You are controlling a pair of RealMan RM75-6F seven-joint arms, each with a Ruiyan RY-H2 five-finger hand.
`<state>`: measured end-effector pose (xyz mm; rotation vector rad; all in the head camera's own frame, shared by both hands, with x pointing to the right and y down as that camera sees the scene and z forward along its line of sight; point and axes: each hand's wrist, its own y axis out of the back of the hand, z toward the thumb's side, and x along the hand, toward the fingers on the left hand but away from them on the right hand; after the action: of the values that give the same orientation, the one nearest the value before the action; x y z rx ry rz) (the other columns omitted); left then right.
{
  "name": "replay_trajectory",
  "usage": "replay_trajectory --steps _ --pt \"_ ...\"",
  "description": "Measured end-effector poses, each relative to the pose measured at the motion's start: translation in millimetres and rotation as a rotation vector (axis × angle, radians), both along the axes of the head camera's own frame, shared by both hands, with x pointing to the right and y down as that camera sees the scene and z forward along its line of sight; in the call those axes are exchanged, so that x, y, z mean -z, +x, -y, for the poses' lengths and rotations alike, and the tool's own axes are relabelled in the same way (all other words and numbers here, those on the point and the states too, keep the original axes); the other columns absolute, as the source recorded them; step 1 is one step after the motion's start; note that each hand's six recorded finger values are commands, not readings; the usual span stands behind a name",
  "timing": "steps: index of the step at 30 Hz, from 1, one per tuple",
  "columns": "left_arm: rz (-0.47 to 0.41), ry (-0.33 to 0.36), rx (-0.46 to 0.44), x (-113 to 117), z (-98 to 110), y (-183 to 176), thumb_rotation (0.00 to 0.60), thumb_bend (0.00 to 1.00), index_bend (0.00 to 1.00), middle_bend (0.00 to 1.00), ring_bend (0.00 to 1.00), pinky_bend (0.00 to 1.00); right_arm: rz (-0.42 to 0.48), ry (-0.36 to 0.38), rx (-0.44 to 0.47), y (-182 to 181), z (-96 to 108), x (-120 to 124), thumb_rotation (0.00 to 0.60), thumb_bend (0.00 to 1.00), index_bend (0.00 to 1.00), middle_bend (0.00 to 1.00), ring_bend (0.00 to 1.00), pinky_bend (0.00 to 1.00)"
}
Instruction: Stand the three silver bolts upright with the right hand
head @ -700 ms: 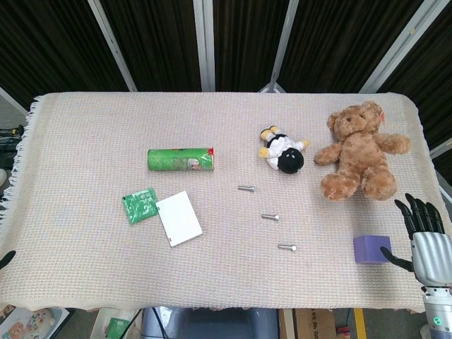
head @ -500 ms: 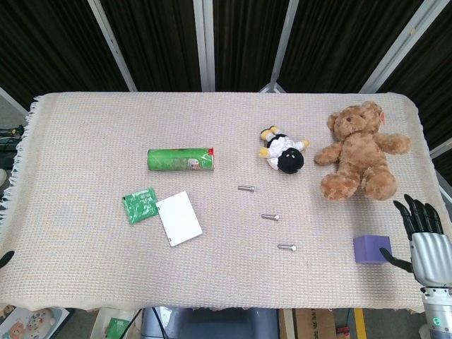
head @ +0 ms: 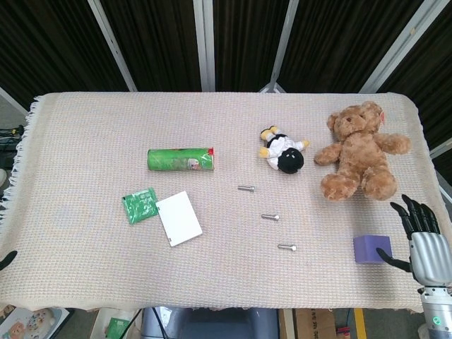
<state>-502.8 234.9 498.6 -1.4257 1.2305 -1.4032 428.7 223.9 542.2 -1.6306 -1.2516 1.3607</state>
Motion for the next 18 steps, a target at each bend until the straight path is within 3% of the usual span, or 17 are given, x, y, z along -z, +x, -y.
replay_trajectory --steps 11,18 --pt "0.004 -0.006 0.013 -1.8 0.7 0.4 0.600 0.12 0.14 0.08 0.00 0.16 0.079 -0.013 0.014 -17.5 3.8 -4.3 0.600 0.15 0.26 0.03 0.02 0.07" --pt "0.006 -0.007 0.021 -2.5 1.8 0.1 0.600 0.12 0.14 0.08 0.00 0.16 0.151 -0.044 0.074 -54.6 36.8 -5.7 0.600 0.15 0.32 0.03 0.02 0.07"
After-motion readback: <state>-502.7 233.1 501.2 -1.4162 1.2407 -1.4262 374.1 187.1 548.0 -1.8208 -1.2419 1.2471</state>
